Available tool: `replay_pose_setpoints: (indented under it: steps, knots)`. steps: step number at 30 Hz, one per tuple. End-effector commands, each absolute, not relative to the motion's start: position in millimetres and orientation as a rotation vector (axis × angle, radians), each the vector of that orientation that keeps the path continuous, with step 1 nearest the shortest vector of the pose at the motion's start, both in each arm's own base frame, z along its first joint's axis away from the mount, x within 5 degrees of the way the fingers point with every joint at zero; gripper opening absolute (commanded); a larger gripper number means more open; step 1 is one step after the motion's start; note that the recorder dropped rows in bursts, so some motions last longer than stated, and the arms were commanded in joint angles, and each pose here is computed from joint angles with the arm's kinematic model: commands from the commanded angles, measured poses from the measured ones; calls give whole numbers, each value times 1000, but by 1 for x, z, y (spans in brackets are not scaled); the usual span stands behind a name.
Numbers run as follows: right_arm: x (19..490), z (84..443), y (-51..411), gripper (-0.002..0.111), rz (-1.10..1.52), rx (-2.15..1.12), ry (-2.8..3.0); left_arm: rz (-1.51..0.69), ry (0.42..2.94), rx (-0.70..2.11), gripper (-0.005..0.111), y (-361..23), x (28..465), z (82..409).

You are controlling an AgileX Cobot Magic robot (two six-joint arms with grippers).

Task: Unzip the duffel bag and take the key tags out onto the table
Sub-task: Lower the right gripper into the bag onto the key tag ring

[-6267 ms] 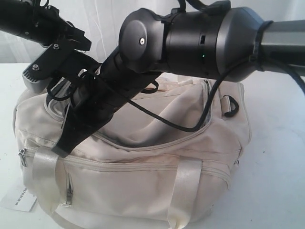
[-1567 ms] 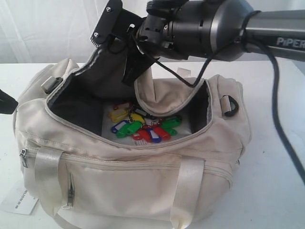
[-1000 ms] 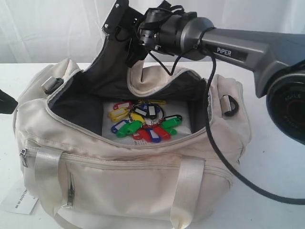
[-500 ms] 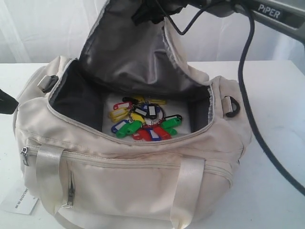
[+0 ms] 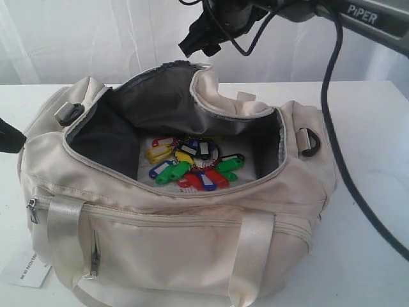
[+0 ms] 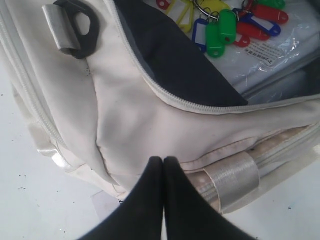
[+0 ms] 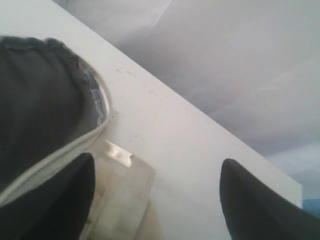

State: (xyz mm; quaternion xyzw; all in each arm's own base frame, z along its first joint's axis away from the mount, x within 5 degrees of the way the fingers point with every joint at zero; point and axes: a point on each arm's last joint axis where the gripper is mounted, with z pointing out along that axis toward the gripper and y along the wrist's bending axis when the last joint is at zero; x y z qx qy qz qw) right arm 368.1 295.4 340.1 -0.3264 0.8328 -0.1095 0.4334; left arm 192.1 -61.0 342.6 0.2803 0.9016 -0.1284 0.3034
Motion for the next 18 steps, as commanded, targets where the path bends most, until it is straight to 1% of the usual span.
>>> replay_pose_setpoints:
  steps: [1,3,5,6,8,9,10,11,13,15,18]
  knots:
    - [336,359,308,60,-49,-973,2094,-364,2398,745,0,-61,189,342]
    - [319,355,319,51,120,-1138,2130,-364,2398,745,0,-61,189,342]
    - [306,346,328,38,252,-1288,2179,-364,2398,745,0,-61,189,342]
    - [301,337,331,29,298,-1349,2229,-364,2398,745,0,-61,189,342]
    - [302,319,332,13,262,-1417,2303,-363,2398,747,0,-61,189,342]
    - [306,308,330,5,186,-1449,2336,-363,2398,747,0,-61,189,342]
    - [314,298,327,0,82,-1450,2345,-363,2398,747,0,-61,189,342]
    - [324,291,322,0,-39,-1424,2355,-363,2398,747,0,-61,189,342]
    - [349,277,307,0,-311,-1270,2383,-362,2397,749,0,-61,189,342]
    - [375,273,293,0,-537,-1030,2320,-362,2397,749,0,-61,189,342]
    - [398,276,277,0,-697,-783,2217,-376,2396,748,0,-63,188,343]
